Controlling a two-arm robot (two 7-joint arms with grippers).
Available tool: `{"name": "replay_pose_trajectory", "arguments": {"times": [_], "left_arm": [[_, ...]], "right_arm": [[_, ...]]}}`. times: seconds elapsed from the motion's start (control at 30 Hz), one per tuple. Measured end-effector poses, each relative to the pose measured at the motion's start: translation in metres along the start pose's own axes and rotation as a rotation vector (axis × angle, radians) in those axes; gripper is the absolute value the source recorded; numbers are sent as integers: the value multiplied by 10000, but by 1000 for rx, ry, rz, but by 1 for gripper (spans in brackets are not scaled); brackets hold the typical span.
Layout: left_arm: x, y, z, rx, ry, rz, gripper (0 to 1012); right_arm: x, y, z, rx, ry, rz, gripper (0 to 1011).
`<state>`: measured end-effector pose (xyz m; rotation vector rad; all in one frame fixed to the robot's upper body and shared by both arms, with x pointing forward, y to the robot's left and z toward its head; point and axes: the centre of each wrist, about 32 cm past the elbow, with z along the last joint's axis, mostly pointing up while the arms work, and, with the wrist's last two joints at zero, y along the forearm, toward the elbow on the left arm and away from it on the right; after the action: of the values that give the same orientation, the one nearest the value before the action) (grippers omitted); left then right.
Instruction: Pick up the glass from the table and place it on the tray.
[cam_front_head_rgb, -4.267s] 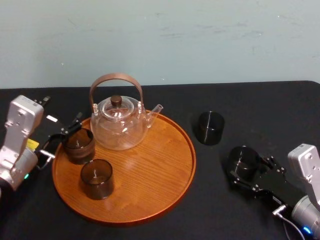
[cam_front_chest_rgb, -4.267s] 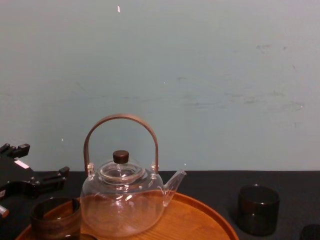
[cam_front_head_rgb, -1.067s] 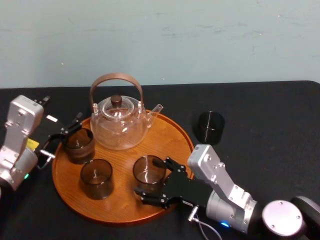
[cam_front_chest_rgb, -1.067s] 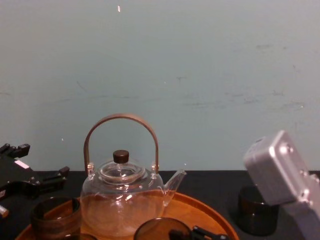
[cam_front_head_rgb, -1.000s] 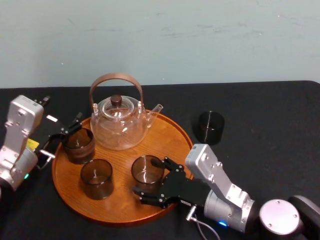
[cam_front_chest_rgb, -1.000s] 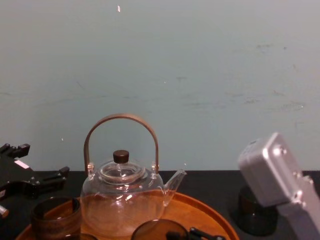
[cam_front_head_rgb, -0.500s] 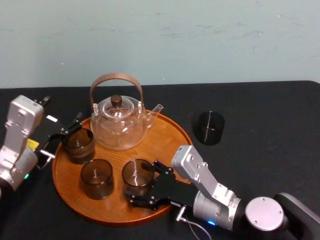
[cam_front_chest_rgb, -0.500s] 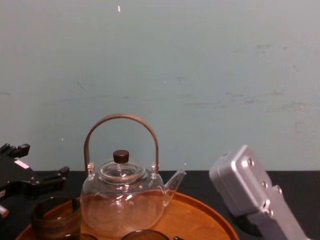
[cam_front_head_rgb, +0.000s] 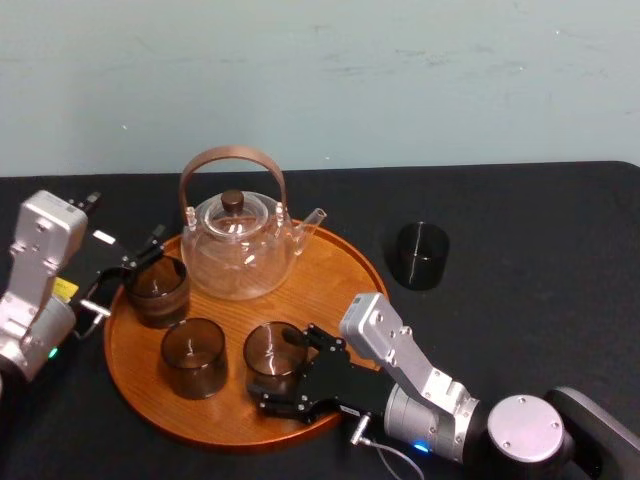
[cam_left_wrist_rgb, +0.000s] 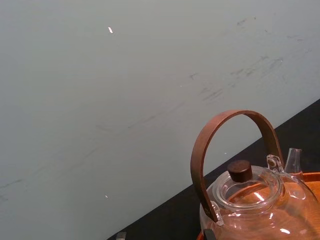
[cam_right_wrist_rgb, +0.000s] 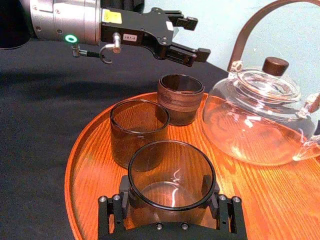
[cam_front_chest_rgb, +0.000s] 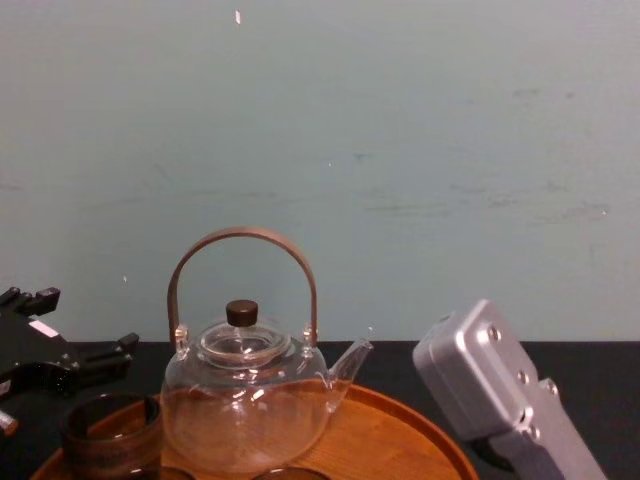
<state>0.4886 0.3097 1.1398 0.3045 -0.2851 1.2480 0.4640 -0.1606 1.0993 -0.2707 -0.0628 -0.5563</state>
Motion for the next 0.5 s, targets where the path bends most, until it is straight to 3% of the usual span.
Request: {"name": "replay_pose_trajectory", "arguments": {"times": [0.17, 0.3, 0.5], "left_arm": [[0, 0, 0, 0, 0, 0, 1001], [0, 0, 0, 0, 0, 0, 1001], [0, 0, 0, 0, 0, 0, 1001]], "right_arm": [[0, 0, 0, 0, 0, 0, 908], [1, 0, 0, 0, 0, 0, 999], [1, 0, 0, 1, 0, 0, 1002]]}}
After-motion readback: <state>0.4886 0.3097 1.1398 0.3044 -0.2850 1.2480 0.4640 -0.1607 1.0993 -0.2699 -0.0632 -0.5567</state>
